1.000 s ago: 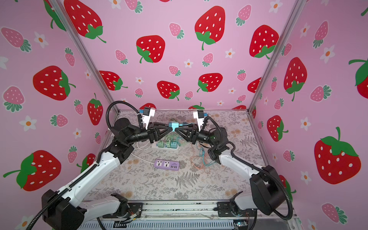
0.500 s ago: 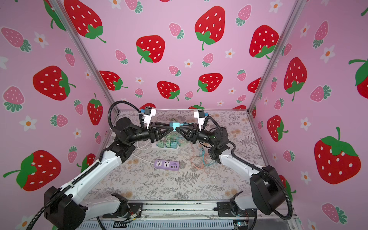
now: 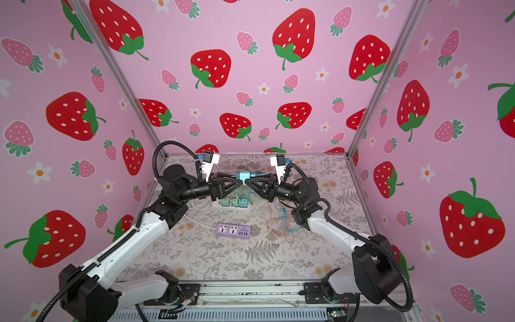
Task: Insert plugs into power strip
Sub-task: Insert the plug into the socket.
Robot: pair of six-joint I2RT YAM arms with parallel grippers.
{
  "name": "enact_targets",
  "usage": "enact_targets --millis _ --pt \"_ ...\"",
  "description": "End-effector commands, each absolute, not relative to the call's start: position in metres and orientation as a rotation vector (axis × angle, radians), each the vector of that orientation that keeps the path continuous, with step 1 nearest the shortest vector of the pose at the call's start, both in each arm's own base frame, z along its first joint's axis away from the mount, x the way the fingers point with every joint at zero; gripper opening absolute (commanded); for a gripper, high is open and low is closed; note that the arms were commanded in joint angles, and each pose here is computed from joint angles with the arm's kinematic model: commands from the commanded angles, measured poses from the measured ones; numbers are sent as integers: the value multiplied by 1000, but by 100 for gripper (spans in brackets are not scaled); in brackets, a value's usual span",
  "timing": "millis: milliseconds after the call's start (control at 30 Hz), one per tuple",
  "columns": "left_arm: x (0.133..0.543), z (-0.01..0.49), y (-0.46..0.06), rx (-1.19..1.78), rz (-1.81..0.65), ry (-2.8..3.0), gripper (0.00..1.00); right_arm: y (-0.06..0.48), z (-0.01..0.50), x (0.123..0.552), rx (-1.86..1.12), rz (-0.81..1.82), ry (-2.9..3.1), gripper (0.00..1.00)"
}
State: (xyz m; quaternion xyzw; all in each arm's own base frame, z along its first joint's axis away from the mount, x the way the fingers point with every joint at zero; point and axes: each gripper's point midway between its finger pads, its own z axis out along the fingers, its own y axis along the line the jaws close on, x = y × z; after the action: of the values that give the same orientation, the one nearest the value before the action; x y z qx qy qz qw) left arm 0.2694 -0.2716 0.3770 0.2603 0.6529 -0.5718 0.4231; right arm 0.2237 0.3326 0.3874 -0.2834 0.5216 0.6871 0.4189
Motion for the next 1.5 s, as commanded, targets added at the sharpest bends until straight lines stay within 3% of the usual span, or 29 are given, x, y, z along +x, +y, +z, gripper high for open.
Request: enact_targets --millis 0,233,500,767,1200,1467 --pt "272 383 -266 628 -1394 1646 49 324 408 216 -720 1687 1232 3" --pt "270 379 -262 615 -1401 1668 54 320 403 223 -701 1647 1268 1" --pt "257 348 -230 533 -1247 1791 55 327 362 250 -726 1414 1511 0" --pt "265 272 -179 203 -931 2090 53 333 329 258 -854 1189 1705 0" --pt "260 142 -116 -271 -560 2431 46 352 300 227 -1214 914 1761 0" --pt "254 102 -119 -288 -578 2482 44 373 269 234 -1349 823 1817 0"
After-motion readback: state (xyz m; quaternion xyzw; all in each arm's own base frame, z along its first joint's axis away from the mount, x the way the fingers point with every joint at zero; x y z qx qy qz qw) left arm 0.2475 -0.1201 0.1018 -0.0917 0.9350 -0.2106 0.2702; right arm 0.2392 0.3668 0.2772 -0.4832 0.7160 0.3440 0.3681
